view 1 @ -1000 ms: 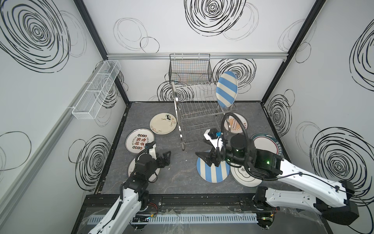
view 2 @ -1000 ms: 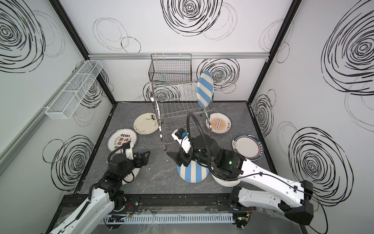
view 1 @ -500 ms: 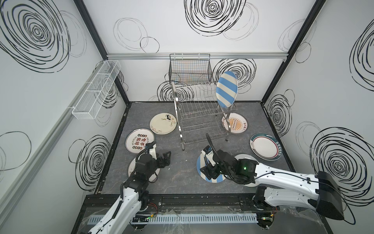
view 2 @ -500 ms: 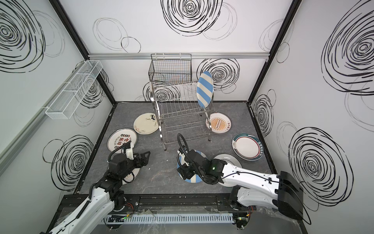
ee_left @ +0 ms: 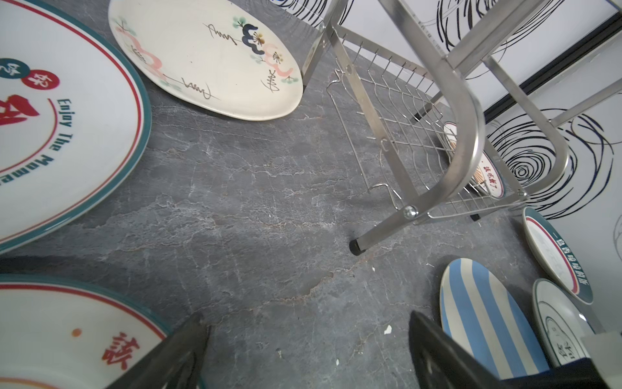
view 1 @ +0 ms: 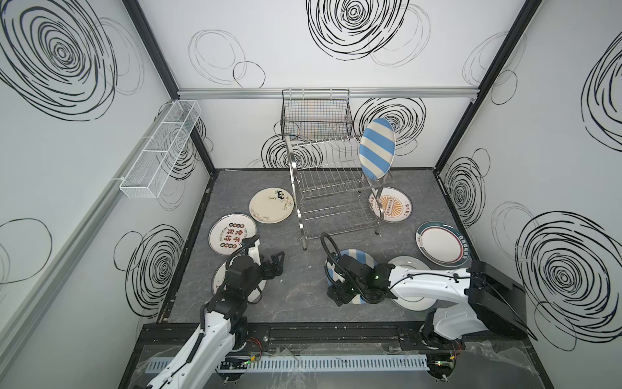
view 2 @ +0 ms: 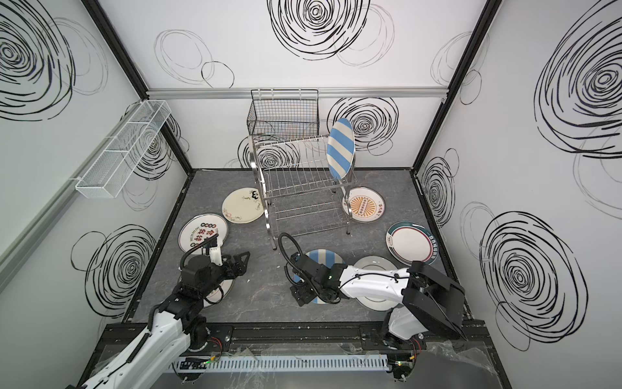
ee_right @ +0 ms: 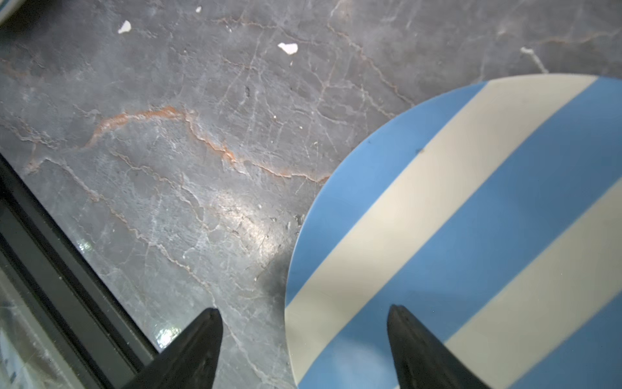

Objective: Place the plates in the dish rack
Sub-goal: 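Push the narrow-striped plate toward the left gripper with the right gripper, then lower the left gripper to the plate edge while the right gripper presses the opposite edge, then squeeze the plate between both grippers, tilting it up onto its edge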

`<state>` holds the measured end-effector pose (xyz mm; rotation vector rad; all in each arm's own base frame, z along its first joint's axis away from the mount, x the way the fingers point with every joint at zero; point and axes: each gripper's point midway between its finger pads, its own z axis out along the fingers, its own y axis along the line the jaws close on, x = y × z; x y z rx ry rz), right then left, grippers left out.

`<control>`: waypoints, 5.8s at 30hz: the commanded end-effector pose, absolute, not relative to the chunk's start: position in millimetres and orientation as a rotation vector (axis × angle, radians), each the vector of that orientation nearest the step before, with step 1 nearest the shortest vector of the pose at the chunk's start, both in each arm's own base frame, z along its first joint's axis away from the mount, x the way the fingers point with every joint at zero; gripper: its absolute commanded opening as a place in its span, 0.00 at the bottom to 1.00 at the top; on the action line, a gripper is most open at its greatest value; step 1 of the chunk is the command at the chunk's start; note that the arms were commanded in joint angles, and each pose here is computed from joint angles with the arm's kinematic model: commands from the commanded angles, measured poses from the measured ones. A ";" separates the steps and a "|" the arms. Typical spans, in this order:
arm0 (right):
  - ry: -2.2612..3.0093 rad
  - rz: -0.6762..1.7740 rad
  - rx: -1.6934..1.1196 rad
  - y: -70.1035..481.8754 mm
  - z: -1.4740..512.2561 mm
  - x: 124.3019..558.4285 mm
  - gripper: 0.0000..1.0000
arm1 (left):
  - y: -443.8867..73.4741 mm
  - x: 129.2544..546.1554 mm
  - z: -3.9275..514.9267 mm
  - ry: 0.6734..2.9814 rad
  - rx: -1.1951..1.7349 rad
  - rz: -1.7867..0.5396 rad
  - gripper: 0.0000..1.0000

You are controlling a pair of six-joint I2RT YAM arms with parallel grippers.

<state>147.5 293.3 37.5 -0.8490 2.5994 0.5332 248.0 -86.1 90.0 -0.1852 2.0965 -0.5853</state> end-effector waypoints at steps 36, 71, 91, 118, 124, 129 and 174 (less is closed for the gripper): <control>2.501 0.765 -0.807 364.1 44.7 155.2 0.82 | -86.4 251.2 99.7 2.048 -0.169 -0.597 0.96; 2.738 0.511 -0.289 212.9 57.5 161.2 0.79 | -128.6 226.2 99.9 2.113 -0.239 -0.901 0.96; 2.568 0.806 -0.113 196.8 46.4 158.5 0.68 | -205.1 176.1 72.3 2.212 -0.055 -1.018 0.96; 2.583 0.878 -0.083 192.6 18.5 162.7 0.66 | -249.3 185.2 74.2 2.240 0.178 -1.006 0.96; 2.631 0.873 -0.071 190.7 6.7 158.4 0.64 | -266.4 184.1 70.7 2.257 0.239 -1.016 0.96; 2.688 0.850 -0.044 182.4 -8.3 154.4 0.60 | -280.2 181.0 64.4 2.278 0.292 -1.010 0.96; 2.245 1.272 0.029 199.0 87.5 187.8 0.14 | -295.6 179.7 63.3 2.274 0.316 -1.061 0.96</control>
